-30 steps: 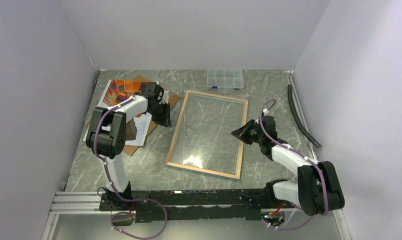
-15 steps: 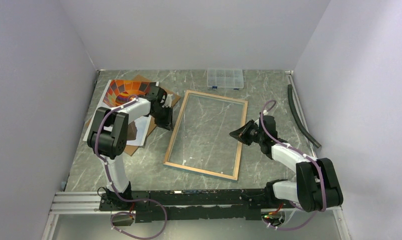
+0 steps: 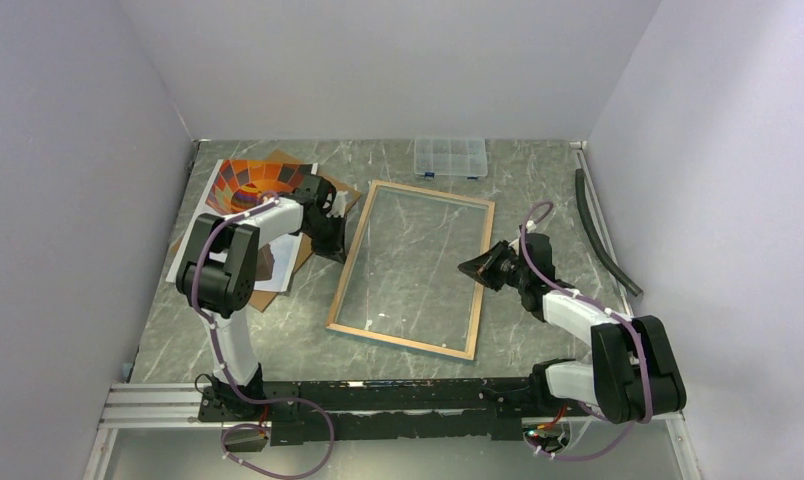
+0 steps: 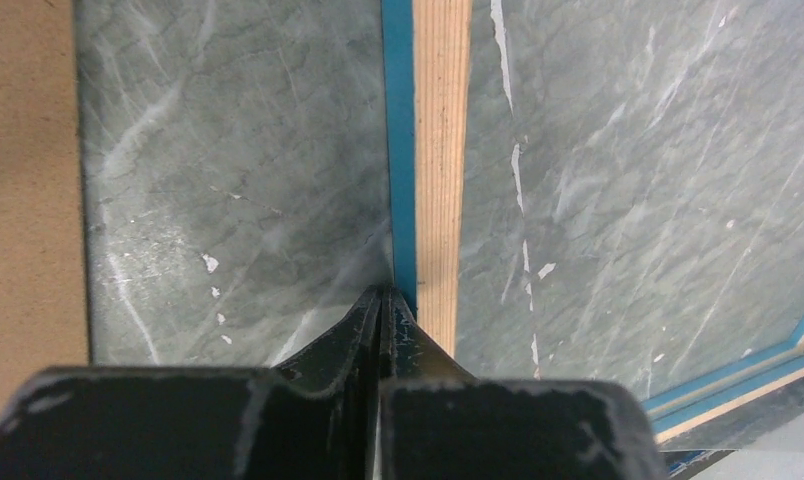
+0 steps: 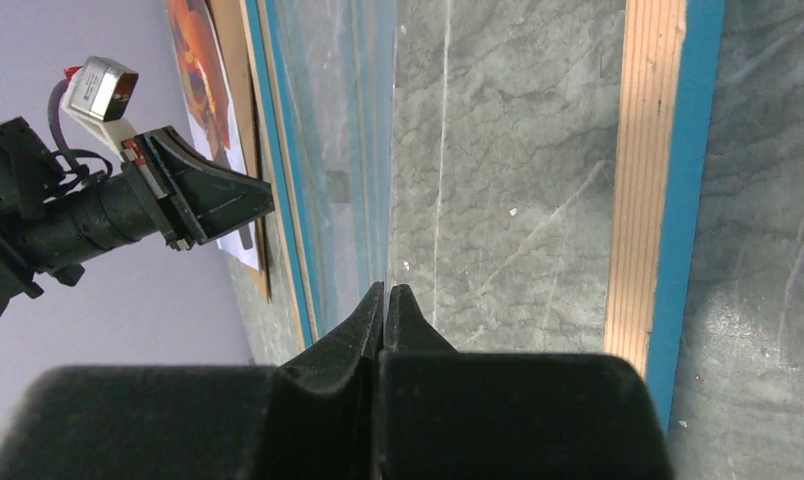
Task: Put the photo into the frame
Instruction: Place the photo frame item in the photo frame.
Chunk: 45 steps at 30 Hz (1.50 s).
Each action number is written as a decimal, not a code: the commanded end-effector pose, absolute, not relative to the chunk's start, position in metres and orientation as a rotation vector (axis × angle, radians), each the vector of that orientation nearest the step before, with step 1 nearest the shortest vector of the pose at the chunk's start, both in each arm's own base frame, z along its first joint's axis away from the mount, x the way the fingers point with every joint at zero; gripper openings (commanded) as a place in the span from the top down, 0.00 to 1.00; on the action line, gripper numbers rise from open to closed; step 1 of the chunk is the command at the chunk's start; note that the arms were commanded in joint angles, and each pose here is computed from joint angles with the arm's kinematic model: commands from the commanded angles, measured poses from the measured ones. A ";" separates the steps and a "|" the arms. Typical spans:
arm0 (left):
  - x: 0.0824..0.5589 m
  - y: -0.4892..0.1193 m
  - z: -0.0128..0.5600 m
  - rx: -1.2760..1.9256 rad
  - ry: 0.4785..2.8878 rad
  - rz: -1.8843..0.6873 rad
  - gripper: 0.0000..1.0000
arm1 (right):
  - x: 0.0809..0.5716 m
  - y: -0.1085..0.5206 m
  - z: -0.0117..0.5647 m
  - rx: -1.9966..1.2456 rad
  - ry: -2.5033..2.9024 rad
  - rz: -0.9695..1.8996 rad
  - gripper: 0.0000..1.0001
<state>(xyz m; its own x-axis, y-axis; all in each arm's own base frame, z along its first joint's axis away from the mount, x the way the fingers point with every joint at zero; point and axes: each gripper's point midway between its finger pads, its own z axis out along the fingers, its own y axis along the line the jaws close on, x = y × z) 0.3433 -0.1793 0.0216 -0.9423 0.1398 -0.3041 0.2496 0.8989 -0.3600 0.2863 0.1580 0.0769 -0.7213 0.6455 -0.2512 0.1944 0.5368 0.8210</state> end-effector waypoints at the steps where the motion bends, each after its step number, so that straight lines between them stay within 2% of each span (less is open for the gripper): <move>1: 0.338 -0.188 0.016 0.339 2.791 -0.626 0.96 | 0.294 0.163 0.097 0.604 2.136 1.165 1.00; 9: 0.326 -0.196 0.008 0.365 2.819 -0.643 0.97 | 0.291 0.161 0.094 0.613 2.080 1.174 1.00; 26: 0.321 -0.197 0.011 0.389 2.817 -0.633 0.97 | 0.293 0.153 0.081 0.542 2.197 0.960 0.99; 32: 0.321 -0.196 0.012 0.392 2.818 -0.628 0.97 | 0.297 0.153 0.081 0.482 2.250 0.897 0.82; 38: 0.322 -0.194 0.013 0.390 2.815 -0.615 0.97 | 0.296 0.149 0.083 0.412 2.331 0.774 0.41; 45: 0.323 -0.194 0.013 0.388 2.811 -0.612 0.97 | 0.293 0.152 0.079 0.335 2.425 0.611 0.25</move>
<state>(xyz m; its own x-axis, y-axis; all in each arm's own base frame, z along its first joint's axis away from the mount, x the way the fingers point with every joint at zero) 0.3373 -0.1930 0.0187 -0.9335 0.1738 -0.3137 0.2888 0.8829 -0.3702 0.2901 0.1562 0.0802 -0.7708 0.4381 -0.4625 0.0976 0.7986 0.5939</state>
